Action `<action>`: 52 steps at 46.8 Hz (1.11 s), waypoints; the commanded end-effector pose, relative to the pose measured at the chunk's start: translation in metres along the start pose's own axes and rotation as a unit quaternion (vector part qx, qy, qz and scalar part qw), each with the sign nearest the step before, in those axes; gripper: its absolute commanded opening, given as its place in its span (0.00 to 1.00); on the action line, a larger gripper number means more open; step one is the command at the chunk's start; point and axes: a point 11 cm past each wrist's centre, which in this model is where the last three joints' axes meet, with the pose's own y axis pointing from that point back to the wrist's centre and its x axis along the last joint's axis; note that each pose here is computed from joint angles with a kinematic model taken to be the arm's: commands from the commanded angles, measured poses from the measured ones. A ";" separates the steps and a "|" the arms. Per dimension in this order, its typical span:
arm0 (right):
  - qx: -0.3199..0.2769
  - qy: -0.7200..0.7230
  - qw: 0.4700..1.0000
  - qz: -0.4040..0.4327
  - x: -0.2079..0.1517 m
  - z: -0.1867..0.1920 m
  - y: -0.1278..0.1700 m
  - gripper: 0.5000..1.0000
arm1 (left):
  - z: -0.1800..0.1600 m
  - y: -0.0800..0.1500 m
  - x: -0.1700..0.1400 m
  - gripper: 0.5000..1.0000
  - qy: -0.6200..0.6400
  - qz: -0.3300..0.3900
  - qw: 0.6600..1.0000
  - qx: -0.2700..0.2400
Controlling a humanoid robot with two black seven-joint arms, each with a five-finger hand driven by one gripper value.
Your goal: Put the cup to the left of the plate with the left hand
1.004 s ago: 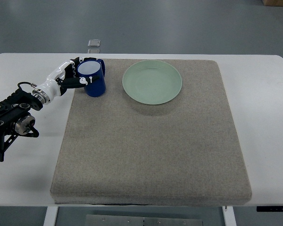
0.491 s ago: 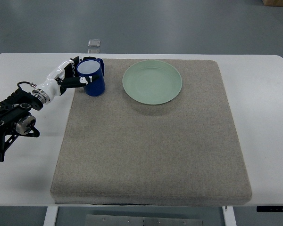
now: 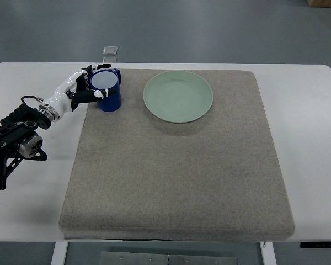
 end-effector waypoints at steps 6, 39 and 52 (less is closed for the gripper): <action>0.000 0.000 1.000 0.000 0.000 0.000 0.000 0.87 | 0.000 -0.001 -0.001 0.79 0.001 -0.001 1.000 0.000; 0.000 0.000 1.000 0.000 0.000 0.000 0.000 0.87 | 0.034 0.005 0.033 0.99 0.070 0.037 0.996 -0.048; 0.000 0.000 1.000 0.000 0.000 0.000 0.000 0.87 | 0.100 -0.009 0.072 0.99 0.171 0.084 0.971 -0.143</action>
